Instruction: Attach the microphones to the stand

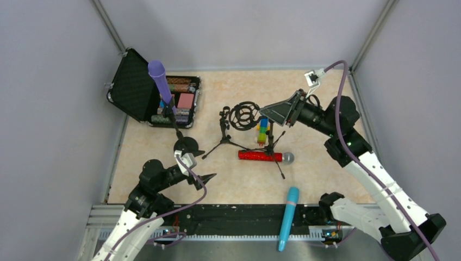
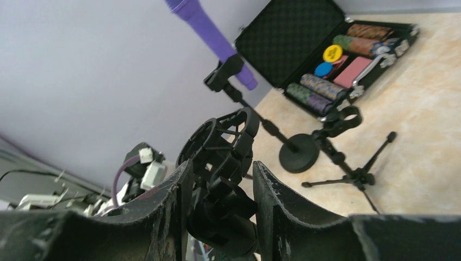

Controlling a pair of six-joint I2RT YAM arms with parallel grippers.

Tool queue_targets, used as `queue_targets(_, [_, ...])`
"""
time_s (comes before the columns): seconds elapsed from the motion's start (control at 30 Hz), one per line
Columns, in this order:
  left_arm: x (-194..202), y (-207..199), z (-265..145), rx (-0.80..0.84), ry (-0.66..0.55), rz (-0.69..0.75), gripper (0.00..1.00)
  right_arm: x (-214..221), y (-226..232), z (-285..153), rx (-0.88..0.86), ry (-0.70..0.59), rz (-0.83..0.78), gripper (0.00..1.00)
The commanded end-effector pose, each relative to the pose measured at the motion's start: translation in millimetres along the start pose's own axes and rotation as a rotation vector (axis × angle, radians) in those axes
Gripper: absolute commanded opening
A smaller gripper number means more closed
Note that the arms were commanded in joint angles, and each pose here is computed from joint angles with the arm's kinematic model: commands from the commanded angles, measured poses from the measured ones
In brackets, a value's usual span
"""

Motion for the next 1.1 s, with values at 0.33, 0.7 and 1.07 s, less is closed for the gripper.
queue_targets(0.33, [-8,48,-36,-0.420,0.015,0.158,0.99,9,66,29,-0.241,-0.037,0.034,0.00])
queue_targets(0.7, [-37,73,-86,-0.792,-0.170,0.151,0.99,42,90,65,-0.365,0.014,0.109,0.00])
queue_targets(1.07, [-44,78,-105,-0.901,-0.175,0.138,0.99,80,115,100,-0.491,0.086,0.184,0.00])
Point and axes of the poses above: each gripper's point midway between its finger pads, its own z axis out along the fingers, its own y axis along the line the jaws close on, x = y × z, the point moved 4 cm from there along -z, back along the fingers, and after that the axes turned 11 degrees about -z, right-handed, at the moved point
